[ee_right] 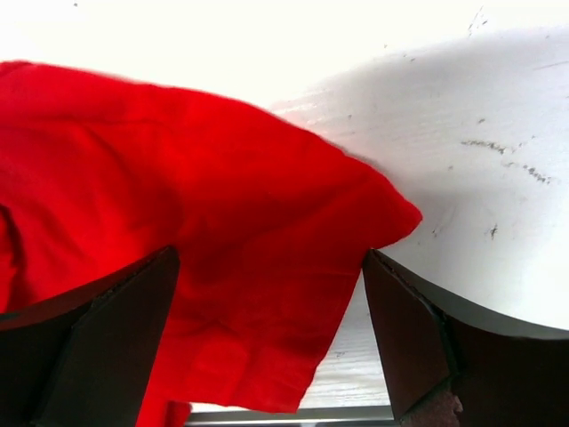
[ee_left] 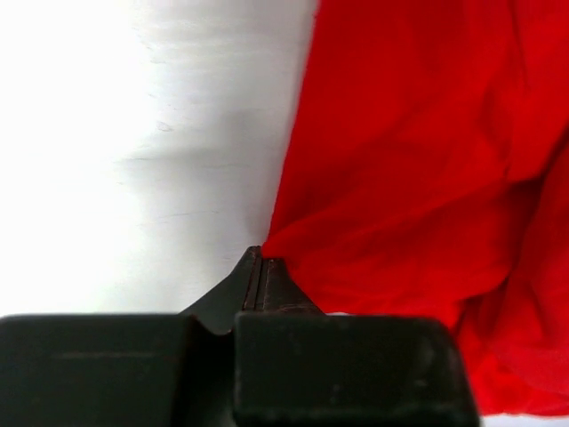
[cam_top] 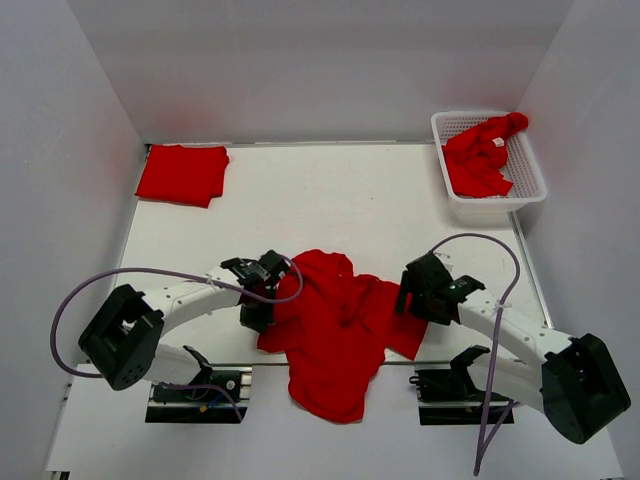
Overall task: Fold and stack the t-shirts
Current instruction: Flatten out the tshirt
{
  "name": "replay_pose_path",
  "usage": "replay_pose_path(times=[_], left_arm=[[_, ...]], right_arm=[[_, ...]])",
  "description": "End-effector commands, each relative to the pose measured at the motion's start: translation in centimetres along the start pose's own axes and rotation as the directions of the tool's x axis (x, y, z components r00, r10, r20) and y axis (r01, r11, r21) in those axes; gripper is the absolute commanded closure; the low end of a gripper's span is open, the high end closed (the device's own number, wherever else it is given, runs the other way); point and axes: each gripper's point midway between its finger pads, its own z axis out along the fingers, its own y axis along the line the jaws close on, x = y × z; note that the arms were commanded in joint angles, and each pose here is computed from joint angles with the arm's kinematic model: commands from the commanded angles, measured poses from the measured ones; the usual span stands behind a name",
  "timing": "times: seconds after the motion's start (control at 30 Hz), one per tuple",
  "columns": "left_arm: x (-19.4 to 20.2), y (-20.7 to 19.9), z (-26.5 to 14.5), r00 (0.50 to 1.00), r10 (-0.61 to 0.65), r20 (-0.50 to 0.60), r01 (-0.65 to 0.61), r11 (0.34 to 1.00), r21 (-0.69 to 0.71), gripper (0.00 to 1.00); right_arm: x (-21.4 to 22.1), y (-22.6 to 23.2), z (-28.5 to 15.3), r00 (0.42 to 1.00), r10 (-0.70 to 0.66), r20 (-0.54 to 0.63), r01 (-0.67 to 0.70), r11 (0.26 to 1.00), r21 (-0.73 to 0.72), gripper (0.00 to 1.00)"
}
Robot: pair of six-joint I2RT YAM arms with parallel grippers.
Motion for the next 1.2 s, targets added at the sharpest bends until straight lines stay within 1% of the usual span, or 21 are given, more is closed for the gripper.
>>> replay_pose_path(times=[0.0, 0.03, 0.07, 0.1, 0.13, 0.17, 0.4, 0.43, 0.47, 0.53, 0.6, 0.8, 0.83, 0.87, 0.9, 0.93, 1.0, 1.03, 1.1, 1.13, 1.17], left_arm=[[-2.6, -0.1, -1.2, 0.994, -0.040, 0.105, 0.044, 0.998, -0.038, 1.00], [-3.2, 0.0, -1.8, 0.990, -0.042, 0.133, 0.047, 0.998, -0.039, 1.00], [-4.7, -0.3, -3.0, 0.978, -0.060, 0.201, 0.067, 0.997, -0.029, 1.00], [-5.4, -0.4, -3.7, 0.970, -0.064, 0.236, 0.072, 0.997, -0.024, 1.00], [-6.3, -0.3, -4.4, 0.960, -0.078, 0.269, 0.086, 0.996, -0.015, 1.00], [-7.9, -0.4, -5.8, 0.937, -0.097, 0.336, 0.109, 0.994, -0.014, 1.00], [-15.4, 1.2, -15.3, 0.766, -0.114, 0.633, 0.207, 0.976, -0.075, 1.00], [-17.1, 1.5, -17.9, 0.712, -0.125, 0.691, 0.247, 0.965, -0.081, 1.00], [-17.4, 2.1, -18.6, 0.713, -0.099, 0.694, 0.255, 0.959, -0.126, 1.00], [-19.3, 2.8, -22.8, 0.639, -0.087, 0.764, 0.304, 0.941, -0.148, 1.00], [-20.3, 3.3, -24.5, 0.626, -0.048, 0.778, 0.321, 0.926, -0.201, 1.00], [-23.9, 5.4, -35.7, 0.417, 0.017, 0.909, 0.444, 0.869, -0.220, 1.00], [-24.0, 6.1, -38.5, 0.378, 0.053, 0.924, 0.457, 0.858, -0.235, 1.00], [-24.3, 6.6, -39.9, 0.355, 0.073, 0.932, 0.463, 0.853, -0.243, 1.00], [-24.8, 6.5, -42.4, 0.273, 0.051, 0.961, 0.472, 0.863, -0.180, 1.00], [-24.4, 7.3, -44.6, 0.248, 0.097, 0.964, 0.478, 0.853, -0.209, 1.00], [-23.1, 8.8, -48.3, 0.160, 0.096, 0.982, 0.511, 0.844, -0.165, 1.00], [-22.7, 9.5, -50.8, 0.065, 0.057, 0.996, 0.544, 0.835, -0.083, 1.00], [-21.4, 10.9, -53.3, 0.035, 0.121, 0.992, 0.553, 0.824, -0.120, 1.00], [-20.6, 11.3, -55.4, -0.055, 0.079, 0.995, 0.568, 0.822, -0.033, 1.00], [-19.2, 12.5, -57.1, -0.095, 0.078, 0.992, 0.577, 0.816, -0.009, 1.00]], right_arm=[[-0.3, -0.1, 1.2, 1.000, 0.023, 0.020, -0.023, 1.000, 0.020, 0.14], [-0.3, -0.1, 1.3, 0.999, 0.027, 0.020, -0.028, 0.999, 0.022, 0.23], [-0.7, -0.2, 1.4, 0.999, 0.037, 0.037, -0.038, 0.999, 0.031, 0.56], [-0.8, -0.1, 1.4, 0.998, 0.044, 0.044, -0.046, 0.998, 0.031, 0.56], [-1.2, -0.2, 1.4, 0.997, 0.044, 0.060, -0.046, 0.998, 0.037, 0.95], [-2.3, 0.3, 0.9, 0.994, 0.054, 0.093, -0.057, 0.998, 0.026, 1.00], [-11.5, 1.3, -4.9, 0.924, 0.066, 0.377, -0.094, 0.994, 0.056, 1.00], [-12.6, 1.5, -6.0, 0.909, 0.071, 0.412, -0.099, 0.994, 0.047, 1.00], [-13.6, 1.5, -6.8, 0.895, 0.075, 0.440, -0.105, 0.993, 0.045, 1.00], [-17.5, 1.6, -10.9, 0.823, 0.089, 0.561, -0.134, 0.990, 0.040, 1.00], [-20.6, 0.5, -14.4, 0.749, 0.089, 0.657, -0.176, 0.982, 0.068, 1.00], [-28.0, 0.1, -26.5, 0.525, 0.062, 0.849, -0.197, 0.979, 0.050, 1.00], [-29.7, 0.0, -30.6, 0.435, 0.111, 0.893, -0.228, 0.974, -0.010, 1.00], [-30.2, -0.4, -32.0, 0.423, 0.047, 0.905, -0.206, 0.978, 0.046, 1.00], [-30.9, -0.5, -33.6, 0.383, 0.046, 0.923, -0.209, 0.977, 0.038, 1.00], [-31.8, -1.4, -37.2, 0.310, 0.053, 0.949, -0.243, 0.970, 0.025, 1.00], [-32.4, -1.7, -40.0, 0.260, 0.022, 0.965, -0.232, 0.972, 0.040, 1.00], [-32.6, -2.2, -42.2, 0.218, 0.036, 0.975, -0.248, 0.968, 0.020, 1.00], [-32.7, -3.3, -46.6, 0.146, 0.021, 0.989, -0.250, 0.968, 0.016, 1.00], [-32.8, -3.5, -47.4, 0.133, 0.014, 0.991, -0.253, 0.967, 0.021, 1.00], [-32.6, -4.4, -50.0, 0.090, 0.007, 0.996, -0.268, 0.963, 0.017, 1.00]])
